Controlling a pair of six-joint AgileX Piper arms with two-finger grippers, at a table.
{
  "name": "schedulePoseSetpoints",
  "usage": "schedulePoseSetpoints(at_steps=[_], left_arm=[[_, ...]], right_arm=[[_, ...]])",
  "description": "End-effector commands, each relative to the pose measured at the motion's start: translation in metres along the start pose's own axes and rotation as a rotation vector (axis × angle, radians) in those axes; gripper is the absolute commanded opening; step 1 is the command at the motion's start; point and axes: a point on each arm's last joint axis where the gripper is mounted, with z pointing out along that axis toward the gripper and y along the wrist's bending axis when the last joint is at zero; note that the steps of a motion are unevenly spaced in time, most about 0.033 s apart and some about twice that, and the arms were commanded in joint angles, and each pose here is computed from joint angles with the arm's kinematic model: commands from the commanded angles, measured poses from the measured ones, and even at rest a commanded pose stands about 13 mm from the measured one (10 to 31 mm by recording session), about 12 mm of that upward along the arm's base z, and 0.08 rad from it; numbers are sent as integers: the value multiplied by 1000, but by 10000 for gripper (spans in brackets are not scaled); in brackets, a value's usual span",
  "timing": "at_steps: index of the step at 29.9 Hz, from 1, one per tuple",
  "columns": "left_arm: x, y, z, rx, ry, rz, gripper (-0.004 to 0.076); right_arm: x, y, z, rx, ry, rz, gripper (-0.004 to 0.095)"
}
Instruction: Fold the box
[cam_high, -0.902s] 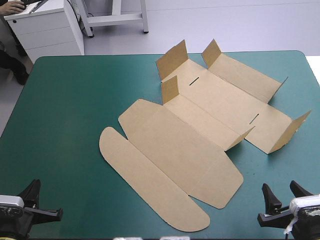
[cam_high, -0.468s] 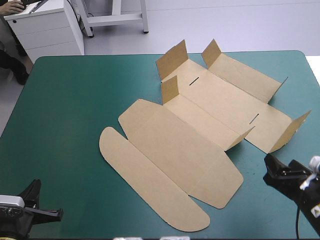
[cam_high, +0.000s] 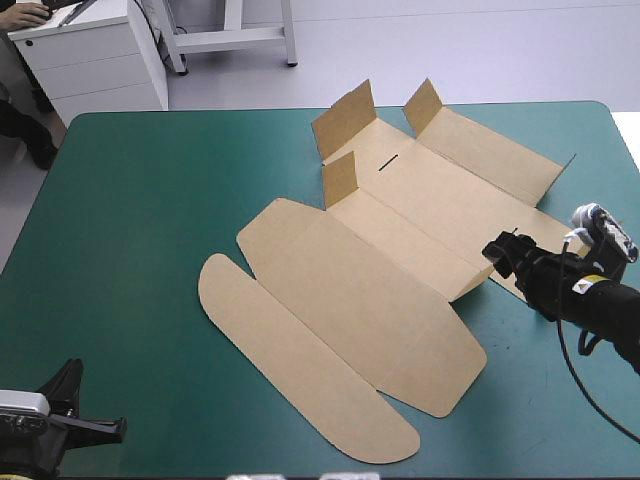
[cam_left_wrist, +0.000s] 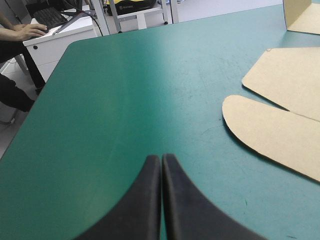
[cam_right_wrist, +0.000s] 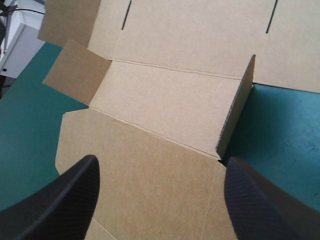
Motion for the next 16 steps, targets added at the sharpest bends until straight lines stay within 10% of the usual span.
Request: schedulePoseSetpoints(at_steps=[1,16], left_arm=[[-13,1,-8,8,-114,-6,-10],[-13,1,-8,8,-114,-6,-10]], right_arm=[[-12,7,14,-12,-9,80,652],[-22,-19,96,157,118,195,652]])
